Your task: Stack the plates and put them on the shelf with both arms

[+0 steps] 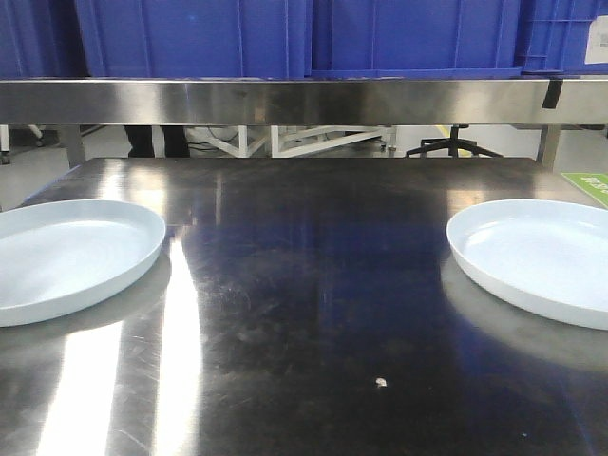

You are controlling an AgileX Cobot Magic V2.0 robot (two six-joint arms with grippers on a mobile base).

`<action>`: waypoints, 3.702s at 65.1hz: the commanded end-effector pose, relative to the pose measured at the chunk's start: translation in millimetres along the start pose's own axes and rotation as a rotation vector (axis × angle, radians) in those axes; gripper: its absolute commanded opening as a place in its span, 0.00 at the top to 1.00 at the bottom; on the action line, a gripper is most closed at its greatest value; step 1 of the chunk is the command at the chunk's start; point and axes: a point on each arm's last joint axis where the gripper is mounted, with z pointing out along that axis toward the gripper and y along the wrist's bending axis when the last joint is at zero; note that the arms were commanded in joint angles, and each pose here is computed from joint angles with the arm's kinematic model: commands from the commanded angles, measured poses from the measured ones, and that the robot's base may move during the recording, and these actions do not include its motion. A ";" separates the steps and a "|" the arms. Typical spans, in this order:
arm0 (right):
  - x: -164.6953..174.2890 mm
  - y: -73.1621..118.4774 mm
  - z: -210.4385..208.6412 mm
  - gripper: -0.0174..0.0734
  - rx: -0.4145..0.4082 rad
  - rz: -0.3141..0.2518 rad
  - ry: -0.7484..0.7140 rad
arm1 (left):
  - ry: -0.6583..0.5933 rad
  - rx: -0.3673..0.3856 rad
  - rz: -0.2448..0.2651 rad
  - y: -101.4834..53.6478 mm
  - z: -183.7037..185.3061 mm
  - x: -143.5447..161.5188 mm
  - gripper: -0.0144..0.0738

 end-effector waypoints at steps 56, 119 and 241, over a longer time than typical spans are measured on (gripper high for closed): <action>-18.2 4.3 -8.9 0.18 -0.026 -0.022 -0.118 | -0.104 0.040 -0.033 -10.1 -32.3 -31.4 0.72; -17.8 4.2 -8.8 0.18 -0.025 -0.022 -0.114 | -0.302 0.417 0.276 -192.4 -86.5 -56.0 0.72; -17.9 4.2 -8.8 0.18 -0.025 -0.022 -0.115 | -0.843 0.122 -0.135 12.0 -171.8 47.5 0.74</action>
